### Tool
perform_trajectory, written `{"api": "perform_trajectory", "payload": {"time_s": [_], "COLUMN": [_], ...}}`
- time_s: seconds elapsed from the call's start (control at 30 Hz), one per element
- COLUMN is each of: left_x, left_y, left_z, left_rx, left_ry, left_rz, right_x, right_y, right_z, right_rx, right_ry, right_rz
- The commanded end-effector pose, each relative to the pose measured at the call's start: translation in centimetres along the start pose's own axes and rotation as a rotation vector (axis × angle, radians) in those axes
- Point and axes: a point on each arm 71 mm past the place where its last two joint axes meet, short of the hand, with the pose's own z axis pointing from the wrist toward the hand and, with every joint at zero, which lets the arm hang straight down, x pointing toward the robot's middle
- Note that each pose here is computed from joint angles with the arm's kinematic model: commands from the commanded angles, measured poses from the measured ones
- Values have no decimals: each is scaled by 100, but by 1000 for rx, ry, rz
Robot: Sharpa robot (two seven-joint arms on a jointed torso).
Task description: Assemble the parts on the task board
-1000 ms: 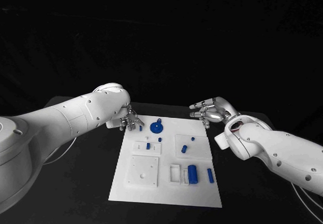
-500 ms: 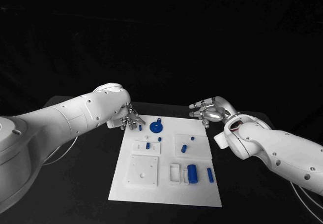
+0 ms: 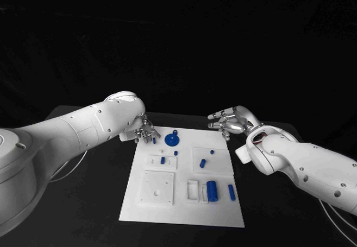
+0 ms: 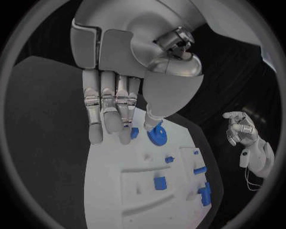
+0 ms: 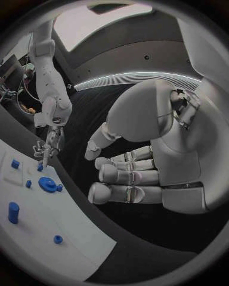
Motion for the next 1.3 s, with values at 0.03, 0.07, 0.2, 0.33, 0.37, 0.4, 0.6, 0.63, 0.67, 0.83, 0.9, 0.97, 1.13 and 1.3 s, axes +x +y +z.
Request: {"api": "perform_trajectory", "payload": {"time_s": [0.03, 0.07, 0.2, 0.33, 0.37, 0.4, 0.6, 0.63, 0.67, 0.83, 0.9, 0.97, 1.13, 1.3], "left_x": [30, 31, 27, 20, 20, 19, 47, 50, 53, 58, 58, 61, 71, 77], "left_y": [-29, -28, -9, 14, 16, 16, 1, 0, 0, 4, 7, 8, 1, -7], "left_z": [3, 4, 8, 12, 12, 13, 25, 27, 28, 35, 37, 38, 40, 42], "left_rx": [10, 10, 6, 2, 2, 3, 6, 6, 6, 7, 7, 9, 16, 24], "left_ry": [22, 22, 19, 19, 19, 18, 21, 21, 21, 21, 21, 23, 31, 34], "left_rz": [5, 5, 2, 0, -1, -1, -2, -2, -3, -8, -12, -16, -24, -29], "right_x": [11, 10, 10, 11, 10, 10, 16, 17, 16, 15, 17, 19, 20, 21], "right_y": [13, 14, 17, 19, 18, 18, 22, 22, 22, 20, 20, 21, 21, 20], "right_z": [2, 2, 2, 4, 4, 4, 6, 7, 7, 8, 9, 11, 13, 14], "right_rx": [-6, -6, -6, -6, -5, -5, -4, -4, -4, -3, -3, -3, -2, -1], "right_ry": [11, 11, 12, 12, 12, 12, 13, 13, 13, 13, 13, 14, 13, 12], "right_rz": [-2, -2, -1, -1, 0, 1, 6, 6, 7, 8, 9, 9, 11, 13]}}
